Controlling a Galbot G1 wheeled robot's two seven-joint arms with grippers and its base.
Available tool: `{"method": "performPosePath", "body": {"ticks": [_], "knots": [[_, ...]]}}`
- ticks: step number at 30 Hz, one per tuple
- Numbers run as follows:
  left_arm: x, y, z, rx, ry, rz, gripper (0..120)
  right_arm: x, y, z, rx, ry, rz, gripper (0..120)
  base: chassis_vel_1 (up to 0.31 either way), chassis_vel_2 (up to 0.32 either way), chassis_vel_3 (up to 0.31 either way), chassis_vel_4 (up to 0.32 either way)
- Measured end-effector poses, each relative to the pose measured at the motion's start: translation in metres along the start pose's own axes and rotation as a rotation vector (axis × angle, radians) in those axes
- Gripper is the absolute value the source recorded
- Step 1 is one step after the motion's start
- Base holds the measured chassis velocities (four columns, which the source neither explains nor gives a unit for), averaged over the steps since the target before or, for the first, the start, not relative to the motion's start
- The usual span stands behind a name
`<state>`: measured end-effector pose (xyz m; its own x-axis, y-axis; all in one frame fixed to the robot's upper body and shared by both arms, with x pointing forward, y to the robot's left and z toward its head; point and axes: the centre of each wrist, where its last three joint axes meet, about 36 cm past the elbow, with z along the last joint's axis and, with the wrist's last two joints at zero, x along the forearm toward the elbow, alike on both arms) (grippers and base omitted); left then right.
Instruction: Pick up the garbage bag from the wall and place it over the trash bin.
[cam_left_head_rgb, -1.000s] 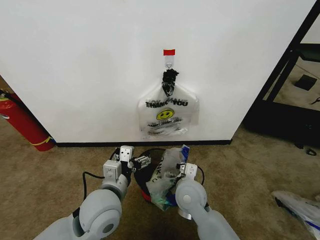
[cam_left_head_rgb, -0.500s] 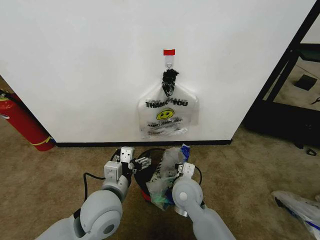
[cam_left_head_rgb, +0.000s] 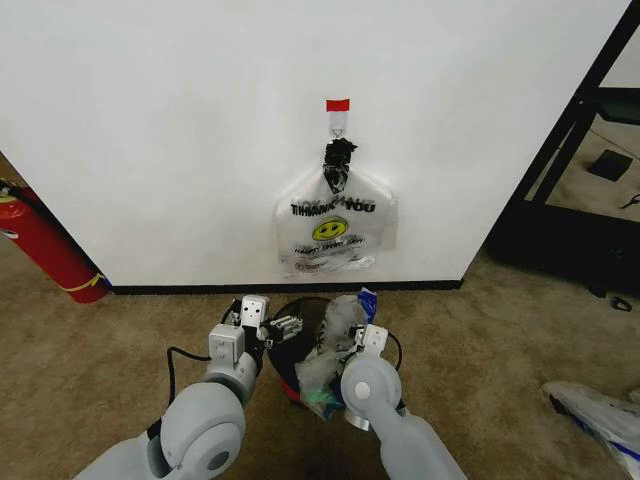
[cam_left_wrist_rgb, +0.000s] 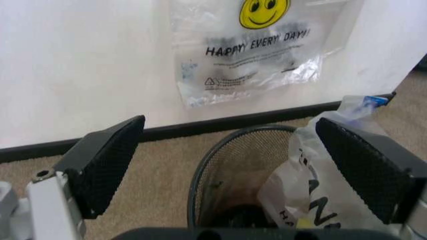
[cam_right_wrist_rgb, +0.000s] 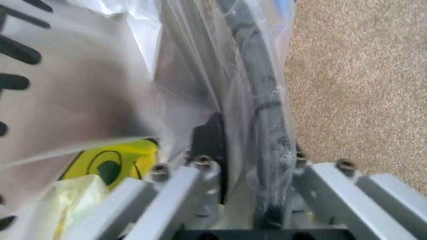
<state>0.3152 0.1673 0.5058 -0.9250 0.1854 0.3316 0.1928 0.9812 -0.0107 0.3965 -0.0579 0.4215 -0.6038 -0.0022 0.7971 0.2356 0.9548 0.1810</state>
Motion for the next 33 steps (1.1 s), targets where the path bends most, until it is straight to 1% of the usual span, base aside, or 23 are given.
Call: {"method": "performPosePath", "body": {"ticks": [2,3,4,11,16,21,22,23,24,25,28,29,31,33], "knots": [[0.000,0.000,0.000,0.000,0.001,0.000,100,0.000,0.000,0.000,0.000,0.000,0.001,8,0.000,0.000,0.000,0.000],[0.001,0.000,0.001,-0.001,0.002,0.000,100,0.000,0.000,0.000,-0.002,-0.001,0.003,2,0.000,0.000,0.000,0.000],[0.001,0.000,0.001,-0.001,0.002,0.000,100,0.000,0.000,0.000,-0.004,-0.002,0.002,0,0.000,0.000,0.000,0.000],[0.003,-0.001,-0.001,-0.003,-0.005,0.004,100,0.006,-0.005,0.002,-0.027,-0.013,-0.007,0,0.000,0.000,0.000,0.000],[0.003,0.001,-0.008,-0.005,-0.012,0.014,100,0.013,-0.015,-0.001,-0.050,-0.033,-0.019,0,0.000,0.000,0.000,0.000],[0.000,0.007,-0.034,-0.032,-0.043,0.057,100,0.030,-0.042,-0.010,-0.072,-0.112,-0.039,0,0.000,0.000,0.000,0.000],[-0.001,0.008,-0.039,-0.035,-0.043,0.071,100,0.031,-0.047,-0.011,-0.075,-0.127,-0.037,0,0.000,0.000,0.000,0.000],[-0.002,0.008,-0.053,-0.040,-0.041,0.103,100,0.033,-0.055,-0.014,-0.083,-0.149,-0.036,0,0.000,0.000,0.000,0.000],[-0.002,0.008,-0.053,-0.040,-0.041,0.103,100,0.033,-0.055,-0.014,-0.083,-0.149,-0.036,0,0.000,0.000,0.000,0.000],[-0.002,0.008,-0.061,-0.039,-0.036,0.123,100,0.034,-0.058,-0.014,-0.085,-0.163,-0.035,0,0.000,0.000,0.000,0.000],[-0.004,0.004,-0.095,-0.014,0.030,0.206,100,0.032,-0.068,-0.011,-0.078,-0.233,-0.014,0,0.000,0.000,0.000,0.000],[-0.005,-0.001,-0.109,-0.005,0.066,0.242,100,0.031,-0.071,-0.009,-0.072,-0.259,-0.002,0,0.000,0.000,0.000,0.000],[-0.016,-0.014,-0.127,-0.010,0.132,0.291,100,0.029,-0.076,-0.005,-0.066,-0.291,0.012,0,0.000,0.000,0.000,0.000],[-0.018,-0.016,-0.131,-0.015,0.139,0.297,100,0.029,-0.076,-0.004,-0.067,-0.298,0.016,0,0.000,0.000,0.000,0.000]]}}
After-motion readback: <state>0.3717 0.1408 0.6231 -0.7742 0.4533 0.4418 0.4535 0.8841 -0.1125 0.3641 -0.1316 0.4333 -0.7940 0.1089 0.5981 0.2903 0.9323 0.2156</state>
